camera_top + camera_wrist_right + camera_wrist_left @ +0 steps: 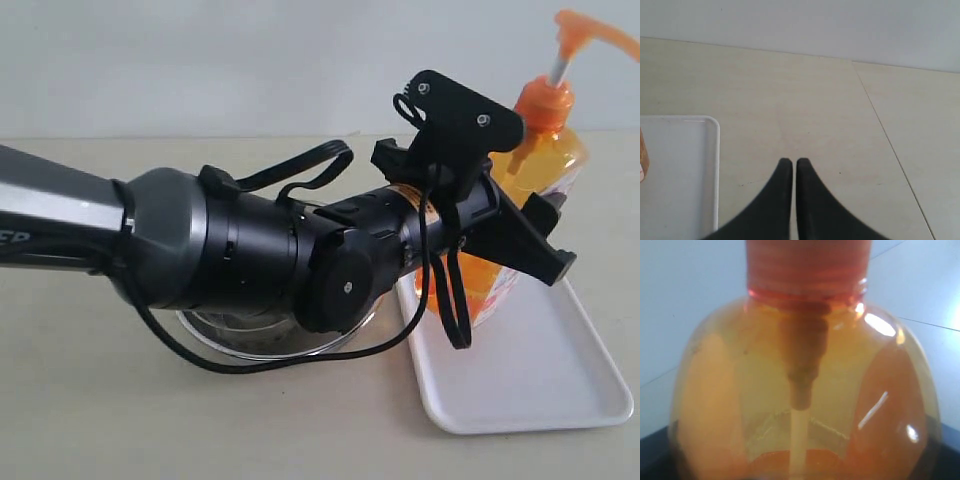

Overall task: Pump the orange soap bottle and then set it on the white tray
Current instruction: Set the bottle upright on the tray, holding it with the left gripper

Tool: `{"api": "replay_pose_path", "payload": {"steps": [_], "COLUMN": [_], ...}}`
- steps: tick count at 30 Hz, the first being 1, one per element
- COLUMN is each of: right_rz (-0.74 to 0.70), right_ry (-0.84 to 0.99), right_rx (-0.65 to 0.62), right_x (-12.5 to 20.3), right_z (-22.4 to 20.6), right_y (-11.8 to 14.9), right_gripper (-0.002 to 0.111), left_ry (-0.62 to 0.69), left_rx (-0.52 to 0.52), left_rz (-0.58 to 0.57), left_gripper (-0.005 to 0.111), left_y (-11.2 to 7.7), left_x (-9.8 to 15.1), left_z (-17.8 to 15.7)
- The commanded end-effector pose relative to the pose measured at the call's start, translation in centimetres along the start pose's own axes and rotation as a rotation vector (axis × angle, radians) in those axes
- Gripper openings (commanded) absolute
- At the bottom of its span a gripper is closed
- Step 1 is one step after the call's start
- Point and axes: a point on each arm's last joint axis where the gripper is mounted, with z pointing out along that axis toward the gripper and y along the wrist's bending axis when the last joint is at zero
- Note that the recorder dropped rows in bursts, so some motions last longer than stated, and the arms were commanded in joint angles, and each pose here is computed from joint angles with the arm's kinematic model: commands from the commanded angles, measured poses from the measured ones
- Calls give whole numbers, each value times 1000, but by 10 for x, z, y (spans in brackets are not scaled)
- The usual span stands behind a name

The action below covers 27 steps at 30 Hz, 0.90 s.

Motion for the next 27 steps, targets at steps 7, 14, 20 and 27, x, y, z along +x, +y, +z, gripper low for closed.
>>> {"api": "replay_pose_path", "payload": {"steps": [7, 14, 20, 27], "right_rz": [-16, -14, -18, -19], "right_ry": [-4, 0, 2, 4], "right_rx": [0, -3, -5, -6], "right_x": [1, 2, 2, 2], "right_z": [1, 1, 1, 1], "right_y": [0, 1, 1, 1], "right_gripper": [0, 0, 0, 0], "left_ry": [-129, -192, -169, -162], "left_rx": [-19, 23, 30, 33], "left_rz": [-4, -60, -55, -49], "left_gripper": [5, 5, 5, 5], "left_y": [1, -2, -4, -5], "left_x": [-24, -26, -14, -10], "left_z": [-4, -3, 3, 5]}}
